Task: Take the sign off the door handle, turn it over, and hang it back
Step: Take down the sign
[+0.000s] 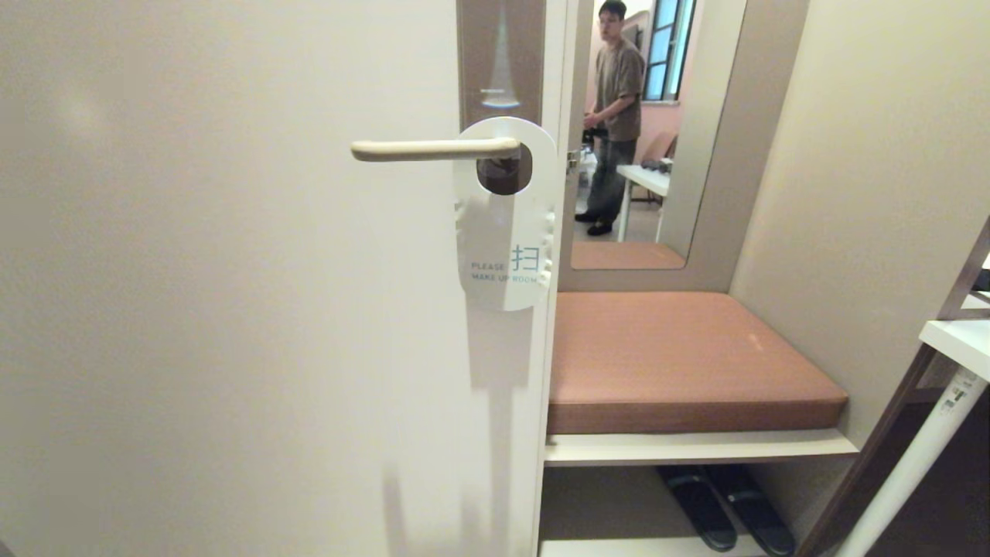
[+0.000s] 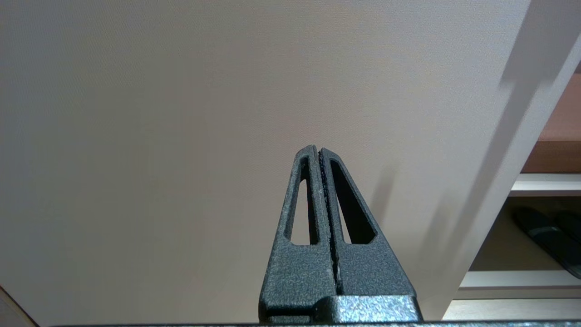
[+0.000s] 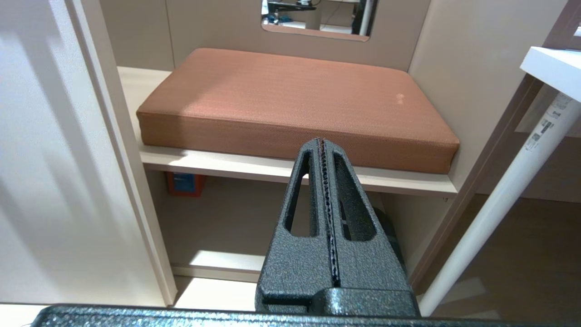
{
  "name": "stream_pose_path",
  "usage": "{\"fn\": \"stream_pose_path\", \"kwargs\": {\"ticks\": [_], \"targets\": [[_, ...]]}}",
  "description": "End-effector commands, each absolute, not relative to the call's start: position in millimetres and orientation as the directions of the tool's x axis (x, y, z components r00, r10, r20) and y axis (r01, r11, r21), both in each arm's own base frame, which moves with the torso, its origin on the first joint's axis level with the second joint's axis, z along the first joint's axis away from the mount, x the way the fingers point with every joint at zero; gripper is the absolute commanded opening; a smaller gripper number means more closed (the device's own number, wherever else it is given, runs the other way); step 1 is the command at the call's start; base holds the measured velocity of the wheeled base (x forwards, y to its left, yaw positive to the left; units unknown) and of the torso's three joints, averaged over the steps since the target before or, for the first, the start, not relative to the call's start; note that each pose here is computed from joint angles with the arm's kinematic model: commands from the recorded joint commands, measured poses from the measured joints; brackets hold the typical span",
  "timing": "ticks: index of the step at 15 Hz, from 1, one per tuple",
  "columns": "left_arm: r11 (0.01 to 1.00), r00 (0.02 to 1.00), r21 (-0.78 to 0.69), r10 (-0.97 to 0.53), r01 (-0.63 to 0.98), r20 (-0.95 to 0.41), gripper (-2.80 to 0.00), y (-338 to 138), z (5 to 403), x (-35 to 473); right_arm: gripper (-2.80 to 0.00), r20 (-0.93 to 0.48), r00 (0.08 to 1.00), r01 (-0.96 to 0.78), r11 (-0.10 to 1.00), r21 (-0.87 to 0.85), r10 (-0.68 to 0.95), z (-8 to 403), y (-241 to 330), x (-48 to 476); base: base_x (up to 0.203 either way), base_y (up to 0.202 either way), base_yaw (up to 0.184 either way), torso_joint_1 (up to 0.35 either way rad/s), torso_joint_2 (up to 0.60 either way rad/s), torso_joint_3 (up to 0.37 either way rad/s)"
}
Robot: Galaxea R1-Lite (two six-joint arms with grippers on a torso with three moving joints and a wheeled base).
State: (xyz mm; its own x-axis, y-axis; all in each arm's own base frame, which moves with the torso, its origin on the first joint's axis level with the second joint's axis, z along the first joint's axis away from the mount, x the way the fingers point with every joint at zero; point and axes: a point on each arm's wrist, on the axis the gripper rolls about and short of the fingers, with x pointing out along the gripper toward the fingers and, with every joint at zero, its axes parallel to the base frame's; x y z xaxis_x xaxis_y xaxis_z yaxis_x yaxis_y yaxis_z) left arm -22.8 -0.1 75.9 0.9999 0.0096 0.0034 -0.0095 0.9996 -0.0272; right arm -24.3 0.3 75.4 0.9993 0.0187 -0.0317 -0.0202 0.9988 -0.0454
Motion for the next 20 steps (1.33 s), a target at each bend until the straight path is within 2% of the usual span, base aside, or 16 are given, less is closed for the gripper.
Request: {"fn": "stream_pose_path", "kwargs": {"ticks": [1,6,11,16,20], "targets": [[1.0,1.0,-0.028,0.011,-0.011,0.005,-2.8,0,76,-23,-2.8,-0.031,0.999,-0.018,0.999,-0.047,0.017,75,0,-24,0.0,0.0,0.0,0.0,0.0,0.0],[1.0,1.0,-0.028,0.011,-0.011,0.005,-2.8,0,76,-23,-2.8,-0.026,0.999,-0.022,0.998,-0.054,0.021,77,0,-24,0.0,0.0,0.0,0.0,0.0,0.0],[1.0,1.0,-0.027,0.011,-0.011,0.005,-2.8,0,76,-23,-2.8,0.046,0.999,-0.005,0.999,-0.048,0.007,108,0,-36,0.0,0.0,0.0,0.0,0.0,0.0],[1.0,1.0,-0.028,0.011,-0.011,0.005,-2.8,0,76,-23,-2.8,-0.035,0.995,0.087,0.995,-0.05,-0.088,148,-2,-28,0.0,0.0,0.0,0.0,0.0,0.0],[1.0,1.0,-0.028,0.011,-0.011,0.005,-2.8,0,76,-23,-2.8,-0.082,0.991,0.098,0.994,-0.052,-0.102,183,-2,-7,0.0,0.0,0.0,0.0,0.0,0.0]]}}
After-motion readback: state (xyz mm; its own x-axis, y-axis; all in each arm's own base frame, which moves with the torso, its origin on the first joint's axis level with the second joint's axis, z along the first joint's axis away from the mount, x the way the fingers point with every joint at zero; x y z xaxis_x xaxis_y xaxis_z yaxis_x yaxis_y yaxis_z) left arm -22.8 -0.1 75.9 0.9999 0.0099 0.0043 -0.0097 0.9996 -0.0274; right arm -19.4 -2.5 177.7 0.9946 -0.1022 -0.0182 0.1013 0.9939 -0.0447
